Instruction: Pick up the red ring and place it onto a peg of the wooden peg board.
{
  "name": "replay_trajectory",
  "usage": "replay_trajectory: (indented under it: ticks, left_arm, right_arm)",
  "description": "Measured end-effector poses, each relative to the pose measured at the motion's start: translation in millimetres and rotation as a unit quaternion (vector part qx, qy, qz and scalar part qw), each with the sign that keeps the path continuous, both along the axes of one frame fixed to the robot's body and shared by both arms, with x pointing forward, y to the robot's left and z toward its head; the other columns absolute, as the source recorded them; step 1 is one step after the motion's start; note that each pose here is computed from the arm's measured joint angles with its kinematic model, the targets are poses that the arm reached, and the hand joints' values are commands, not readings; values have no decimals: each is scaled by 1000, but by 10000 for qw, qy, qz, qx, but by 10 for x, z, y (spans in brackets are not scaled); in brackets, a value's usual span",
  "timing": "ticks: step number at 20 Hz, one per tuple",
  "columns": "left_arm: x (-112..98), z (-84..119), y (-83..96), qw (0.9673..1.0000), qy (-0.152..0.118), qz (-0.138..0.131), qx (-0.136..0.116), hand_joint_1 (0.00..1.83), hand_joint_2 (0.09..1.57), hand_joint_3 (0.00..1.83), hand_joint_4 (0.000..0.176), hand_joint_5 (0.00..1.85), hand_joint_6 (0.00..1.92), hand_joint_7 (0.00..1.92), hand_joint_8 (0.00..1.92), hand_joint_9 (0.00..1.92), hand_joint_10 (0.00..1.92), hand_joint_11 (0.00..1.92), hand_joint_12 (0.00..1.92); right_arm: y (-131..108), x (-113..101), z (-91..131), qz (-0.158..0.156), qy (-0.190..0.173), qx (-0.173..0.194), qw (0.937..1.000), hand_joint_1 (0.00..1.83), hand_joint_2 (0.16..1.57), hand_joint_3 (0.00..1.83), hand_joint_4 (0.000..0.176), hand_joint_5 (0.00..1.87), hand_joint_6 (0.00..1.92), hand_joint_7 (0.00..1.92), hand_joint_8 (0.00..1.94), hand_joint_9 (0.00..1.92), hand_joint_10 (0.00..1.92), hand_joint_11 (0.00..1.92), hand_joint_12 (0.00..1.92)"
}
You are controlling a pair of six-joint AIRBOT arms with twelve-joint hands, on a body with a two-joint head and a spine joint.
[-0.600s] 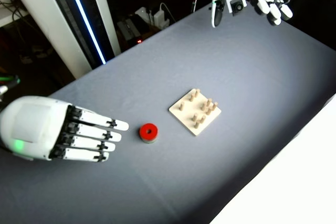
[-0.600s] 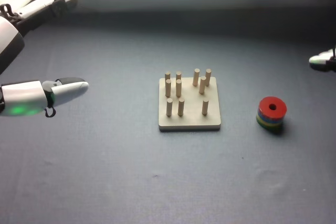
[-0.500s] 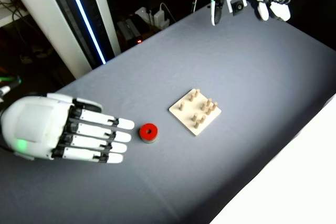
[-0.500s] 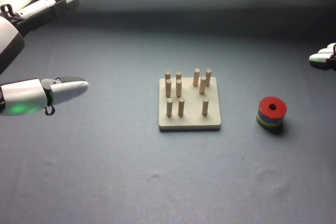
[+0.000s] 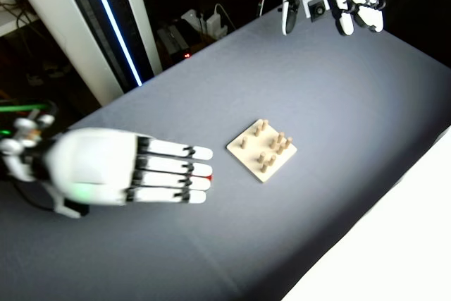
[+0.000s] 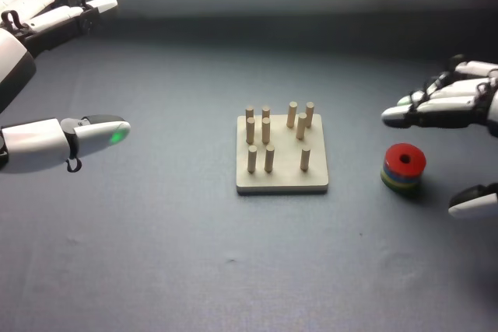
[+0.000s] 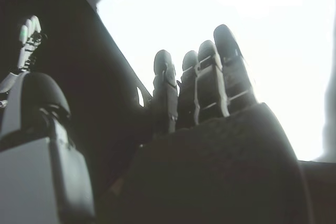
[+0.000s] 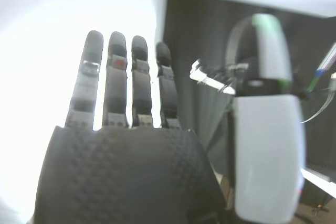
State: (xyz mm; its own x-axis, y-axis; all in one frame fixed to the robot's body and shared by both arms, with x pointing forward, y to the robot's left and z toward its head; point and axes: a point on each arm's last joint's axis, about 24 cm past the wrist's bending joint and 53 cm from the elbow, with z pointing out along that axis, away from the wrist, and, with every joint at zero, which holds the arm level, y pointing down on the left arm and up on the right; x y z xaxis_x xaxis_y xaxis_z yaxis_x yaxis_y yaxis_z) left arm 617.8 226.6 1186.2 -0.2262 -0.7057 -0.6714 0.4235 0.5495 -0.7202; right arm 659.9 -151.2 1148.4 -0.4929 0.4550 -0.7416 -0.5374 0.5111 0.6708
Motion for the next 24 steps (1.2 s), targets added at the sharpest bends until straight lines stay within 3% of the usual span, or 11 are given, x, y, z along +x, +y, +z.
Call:
replay_trajectory:
  ticks: [1, 2, 4, 6, 11, 13, 16, 17, 20, 22, 24]
  left_arm:
    - [-3, -1, -6, 10000, -1, -14, 6, 639, 1015, 0, 0, 354, 2, 110, 1, 68, 3, 0, 379]
    - [-9, -2, -18, 10000, -4, -38, 14, 639, 1011, 0, 0, 364, 4, 112, 1, 68, 4, 0, 362]
    - [-15, -46, -54, 10000, 47, -67, -29, 638, 1005, 0, 0, 374, 2, 120, 2, 54, 9, 0, 271]
    - [-16, -61, -56, 9999, 75, -73, -18, 627, 992, 0, 0, 370, 0, 115, 7, 48, 8, 0, 113]
    - [-10, -44, -42, 10000, 45, -52, -36, 566, 978, 0, 0, 353, 0, 122, 0, 78, 2, 0, 410]
    - [-9, -41, -39, 10000, 40, -48, -39, 545, 960, 0, 0, 353, 1, 134, 5, 85, 4, 0, 417]
    - [-10, -40, -38, 10000, 37, -49, -43, 534, 937, 0, 0, 353, 0, 135, 0, 83, 1, 0, 413]
    - [-10, -40, -38, 10000, 37, -49, -43, 550, 935, 0, 0, 358, 2, 144, 4, 88, 3, 0, 405]
    - [-7, -40, -27, 10000, 39, -28, -52, 551, 914, 0, 0, 390, 2, 182, 4, 118, 6, 0, 488]
    - [-3, -35, -25, 10000, 19, -42, -26, 536, 903, 0, 0, 396, 3, 185, 2, 119, 5, 0, 491]
    - [-2, -35, -20, 10000, 18, -34, -30, 561, 904, 0, 0, 405, 0, 184, 0, 111, 0, 0, 388]
  right_arm:
    - [43, 33, -17, 28, -14, -138, 9999, 920, 914, 0, 80, 318, 0, 339, 0, 354, 0, 127, 566]
    - [77, 61, -31, 45, -29, -251, 9997, 923, 922, 0, 75, 318, 3, 331, 3, 345, 3, 144, 470]
    - [136, 109, -112, 48, 15, -401, 9992, 878, 926, 0, 123, 307, 0, 337, 5, 366, 11, 172, 458]
    - [173, 120, -183, 80, 46, -560, 9984, 939, 959, 2, 113, 314, 0, 348, 4, 376, 5, 140, 525]
    - [158, 263, -203, -51, 29, -764, 9971, 950, 991, 2, 80, 435, 5, 420, 0, 397, 0, 13, 769]
    - [196, 275, -282, -42, 86, -886, 9960, 1002, 987, 0, 52, 468, 10, 435, 4, 400, 2, 0, 790]
    - [252, 292, -302, -10, 76, -919, 9957, 1088, 967, 0, 67, 517, 7, 481, 3, 452, 4, 0, 905]
    - [259, 290, -307, -4, 77, -924, 9957, 1107, 955, 0, 55, 544, 3, 512, 2, 481, 4, 42, 880]
    - [281, 280, -356, 36, 82, -1023, 9947, 1110, 968, 4, 59, 594, 16, 565, 17, 534, 19, 95, 885]
    - [279, 304, -339, 17, 61, -1024, 9947, 1127, 980, 0, 10, 658, 4, 685, 13, 640, 25, 125, 1035]
    - [294, 314, -328, 10, 62, -994, 9950, 1142, 974, 0, 0, 744, 8, 805, 32, 747, 48, 172, 1113]
